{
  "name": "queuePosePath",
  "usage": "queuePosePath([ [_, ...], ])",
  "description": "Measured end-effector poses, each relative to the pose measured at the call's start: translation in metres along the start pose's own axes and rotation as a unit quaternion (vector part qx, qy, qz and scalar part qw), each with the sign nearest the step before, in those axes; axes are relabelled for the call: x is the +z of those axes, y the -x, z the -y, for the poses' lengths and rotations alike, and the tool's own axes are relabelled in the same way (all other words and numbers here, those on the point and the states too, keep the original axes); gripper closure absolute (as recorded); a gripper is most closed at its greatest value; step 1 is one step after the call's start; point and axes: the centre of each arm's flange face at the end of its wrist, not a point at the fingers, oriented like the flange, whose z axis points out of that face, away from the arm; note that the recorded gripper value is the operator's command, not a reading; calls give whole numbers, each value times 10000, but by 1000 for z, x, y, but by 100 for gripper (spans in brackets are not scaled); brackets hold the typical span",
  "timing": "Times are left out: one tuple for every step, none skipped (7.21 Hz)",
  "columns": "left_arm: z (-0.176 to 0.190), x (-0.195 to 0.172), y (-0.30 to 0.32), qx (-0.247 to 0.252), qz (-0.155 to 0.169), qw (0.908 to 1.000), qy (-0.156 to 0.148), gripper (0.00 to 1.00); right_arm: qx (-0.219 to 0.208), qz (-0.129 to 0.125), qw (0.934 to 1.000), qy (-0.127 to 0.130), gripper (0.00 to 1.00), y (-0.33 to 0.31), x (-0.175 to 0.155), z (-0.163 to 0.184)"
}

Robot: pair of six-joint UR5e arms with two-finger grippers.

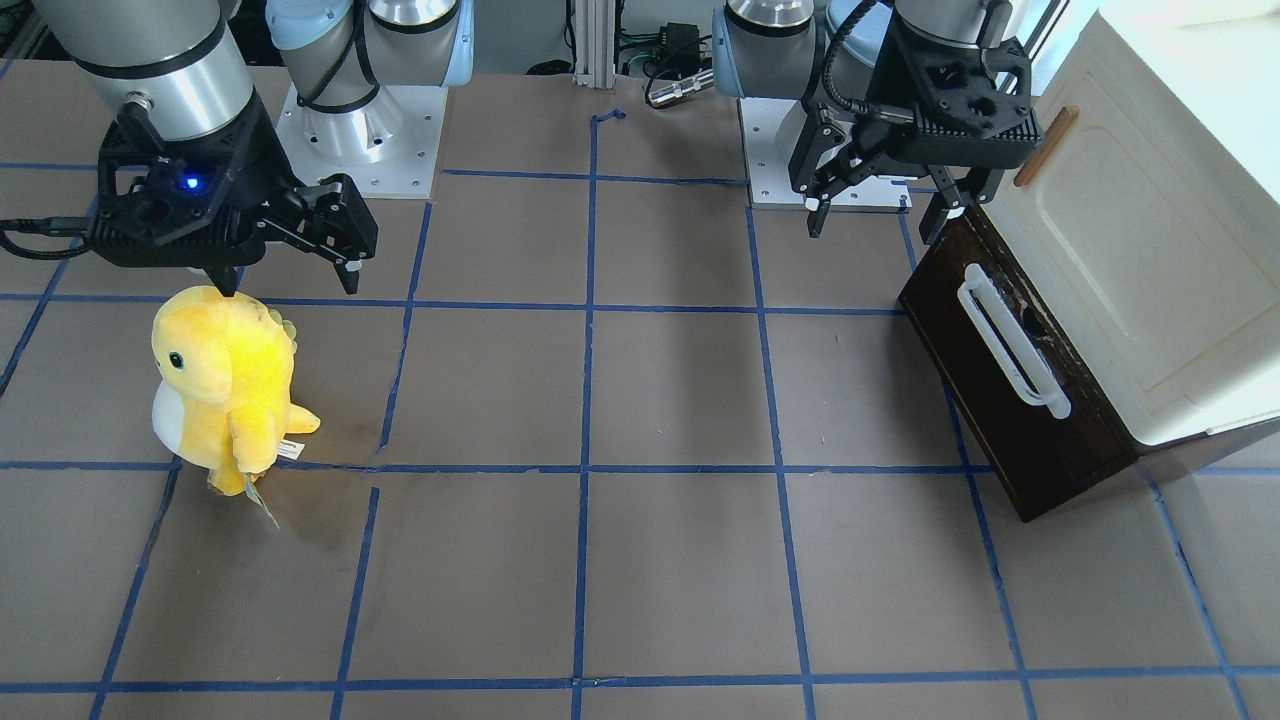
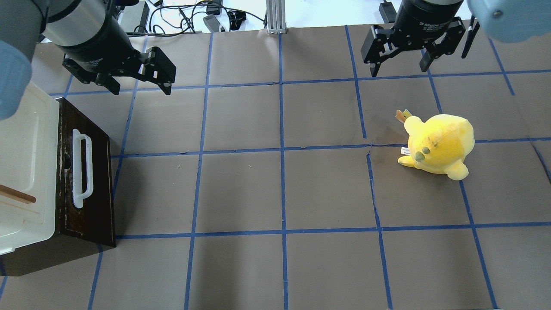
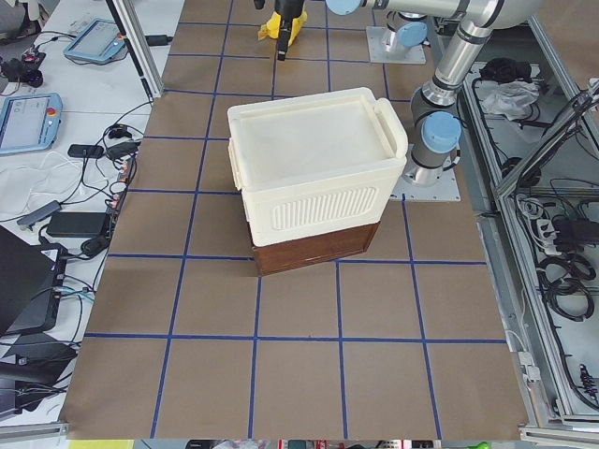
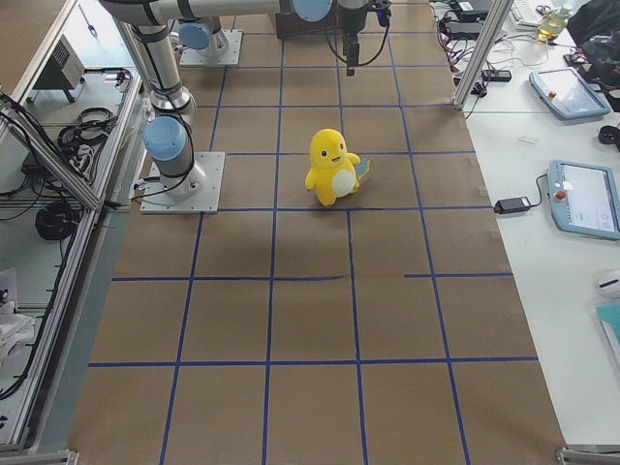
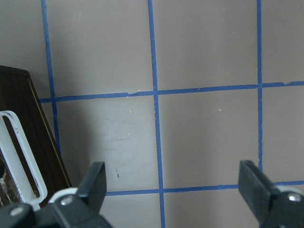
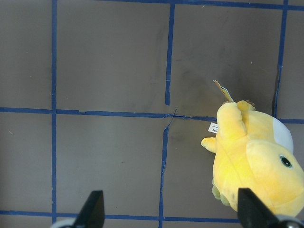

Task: Pull drawer sideways
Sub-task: 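Move the left gripper toward the white drawer handle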

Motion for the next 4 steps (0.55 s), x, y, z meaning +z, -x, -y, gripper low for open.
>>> queuePosePath([
  [0, 0, 0, -3, 0, 10000, -3, 0, 0, 0, 10000, 0, 0, 0, 0, 0],
  [0, 0, 0, -4, 7, 10000, -2, 0, 0, 0, 10000, 0, 0, 0, 0, 0],
  [1, 1, 0, -2, 11, 10000, 8, 0, 0, 0, 10000, 0, 0, 0, 0, 0],
  [1, 2, 0, -1, -1, 10000, 22, 0, -2, 0, 10000, 0, 0, 0, 0, 0],
])
